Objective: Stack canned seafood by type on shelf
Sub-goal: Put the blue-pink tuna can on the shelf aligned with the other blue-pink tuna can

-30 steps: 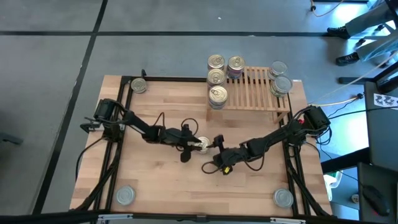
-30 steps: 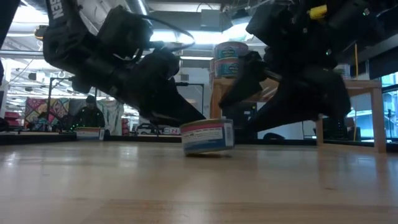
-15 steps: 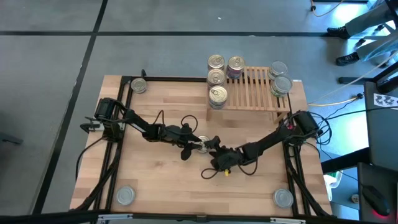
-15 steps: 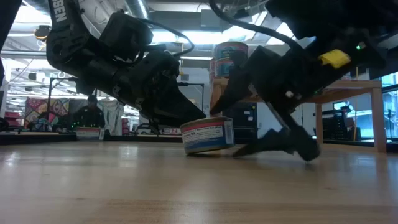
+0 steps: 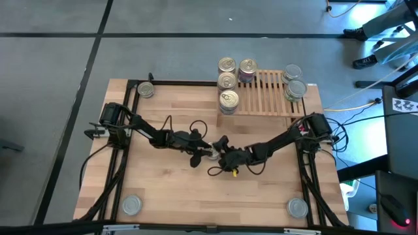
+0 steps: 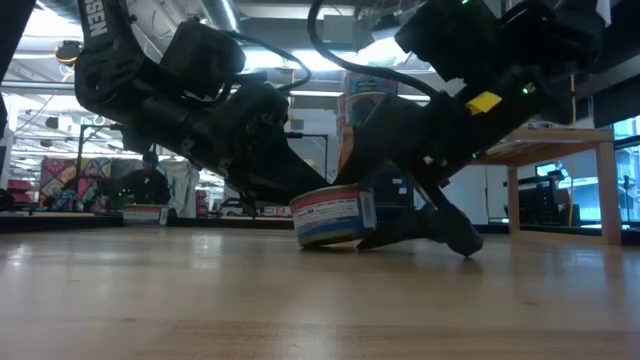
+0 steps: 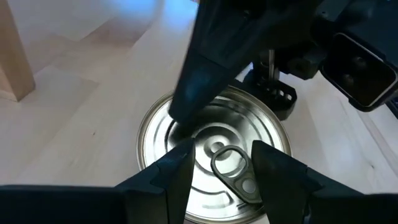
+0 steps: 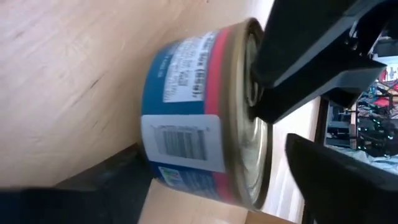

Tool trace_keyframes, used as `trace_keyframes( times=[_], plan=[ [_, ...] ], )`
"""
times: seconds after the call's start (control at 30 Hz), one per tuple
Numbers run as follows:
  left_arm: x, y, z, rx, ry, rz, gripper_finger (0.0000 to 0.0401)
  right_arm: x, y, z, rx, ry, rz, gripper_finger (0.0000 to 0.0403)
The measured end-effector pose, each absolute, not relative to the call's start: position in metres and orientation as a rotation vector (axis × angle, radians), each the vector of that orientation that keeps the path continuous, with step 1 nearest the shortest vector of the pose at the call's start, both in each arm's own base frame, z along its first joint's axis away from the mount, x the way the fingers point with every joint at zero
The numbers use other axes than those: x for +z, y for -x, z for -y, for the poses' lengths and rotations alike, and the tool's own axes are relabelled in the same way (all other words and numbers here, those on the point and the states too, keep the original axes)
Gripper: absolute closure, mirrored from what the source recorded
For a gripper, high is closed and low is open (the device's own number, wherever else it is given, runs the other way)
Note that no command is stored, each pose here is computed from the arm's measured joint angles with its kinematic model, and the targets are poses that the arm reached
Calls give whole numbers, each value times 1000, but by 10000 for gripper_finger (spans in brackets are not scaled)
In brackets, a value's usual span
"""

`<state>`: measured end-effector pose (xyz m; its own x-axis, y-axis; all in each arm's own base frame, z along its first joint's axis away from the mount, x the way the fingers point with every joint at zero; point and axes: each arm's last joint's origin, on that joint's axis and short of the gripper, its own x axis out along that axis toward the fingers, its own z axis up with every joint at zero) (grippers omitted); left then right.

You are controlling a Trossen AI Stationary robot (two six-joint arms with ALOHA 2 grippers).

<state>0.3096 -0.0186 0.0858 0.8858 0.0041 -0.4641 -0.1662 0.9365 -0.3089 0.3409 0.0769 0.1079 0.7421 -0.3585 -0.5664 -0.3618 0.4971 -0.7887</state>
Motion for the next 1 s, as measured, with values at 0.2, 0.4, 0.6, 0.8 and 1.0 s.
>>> trace_keyframes(
  times=[0.2, 0.4, 0.6, 0.8, 1.0],
  plan=[
    [86, -309, 18, 97, 366, -469, 239, 107, -340, -78, 28, 1031, -767, 184],
    [95, -309, 19, 85, 387, -451, 239, 109, -336, -87, -27, 1027, -769, 200],
    [117, -300, 24, 36, 342, -484, 239, 125, -320, -113, -1, 1019, -754, 205],
    [129, -289, 27, 91, 313, -569, 239, 159, -295, -130, -59, 971, -729, 205],
    [121, -285, 36, 149, 313, -630, 239, 209, -260, -131, -175, 912, -685, 206]
  ],
)
